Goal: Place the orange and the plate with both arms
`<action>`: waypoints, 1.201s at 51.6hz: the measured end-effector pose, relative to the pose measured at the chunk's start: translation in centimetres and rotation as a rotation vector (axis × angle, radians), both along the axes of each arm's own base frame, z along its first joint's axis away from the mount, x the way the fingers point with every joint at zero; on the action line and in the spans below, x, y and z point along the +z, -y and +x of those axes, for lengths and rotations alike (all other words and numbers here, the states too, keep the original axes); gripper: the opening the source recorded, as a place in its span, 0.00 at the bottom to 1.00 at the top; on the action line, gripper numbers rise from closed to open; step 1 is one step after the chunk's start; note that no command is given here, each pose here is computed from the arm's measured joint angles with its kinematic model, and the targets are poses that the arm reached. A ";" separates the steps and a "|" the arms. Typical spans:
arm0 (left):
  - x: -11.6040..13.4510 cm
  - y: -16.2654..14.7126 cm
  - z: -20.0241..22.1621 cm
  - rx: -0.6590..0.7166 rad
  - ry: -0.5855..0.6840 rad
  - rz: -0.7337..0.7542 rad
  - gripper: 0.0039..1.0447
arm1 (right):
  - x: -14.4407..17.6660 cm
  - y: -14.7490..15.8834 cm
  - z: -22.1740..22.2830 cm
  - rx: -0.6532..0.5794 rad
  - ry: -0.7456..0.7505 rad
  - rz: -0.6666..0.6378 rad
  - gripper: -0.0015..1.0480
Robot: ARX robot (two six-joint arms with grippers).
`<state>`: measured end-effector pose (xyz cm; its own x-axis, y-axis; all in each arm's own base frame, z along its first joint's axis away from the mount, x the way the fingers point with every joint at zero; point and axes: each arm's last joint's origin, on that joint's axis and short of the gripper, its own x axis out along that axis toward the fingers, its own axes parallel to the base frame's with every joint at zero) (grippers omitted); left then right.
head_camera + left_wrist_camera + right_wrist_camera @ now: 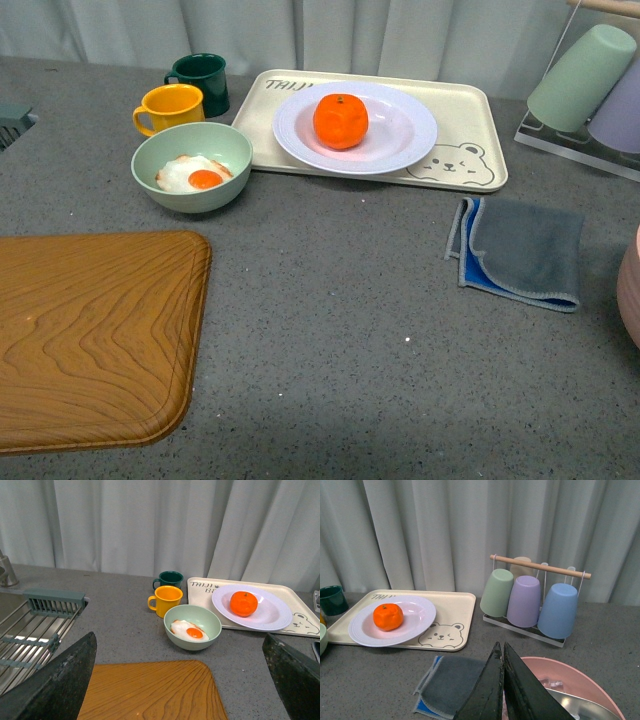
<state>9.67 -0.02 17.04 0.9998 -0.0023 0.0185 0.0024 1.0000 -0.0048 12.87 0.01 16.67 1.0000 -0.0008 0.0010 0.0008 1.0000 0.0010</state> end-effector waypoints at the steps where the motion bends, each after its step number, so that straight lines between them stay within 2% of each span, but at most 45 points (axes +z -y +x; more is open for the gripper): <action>1: 0.0 0.0 0.0 0.000 0.000 0.000 0.94 | 0.0 0.0 -0.1 0.000 0.001 0.000 0.01; 50: 0.0 0.0 0.0 0.000 0.000 0.000 0.94 | 0.1 0.0 -2.0 0.000 0.008 0.000 0.01; 56: 0.0 0.0 0.0 0.000 0.000 0.000 0.94 | -0.3 0.0 -2.8 0.003 -0.027 0.000 0.01; 62: 0.0 0.0 0.0 0.000 0.000 0.000 0.94 | -0.1 0.0 -3.1 0.003 0.005 0.000 0.01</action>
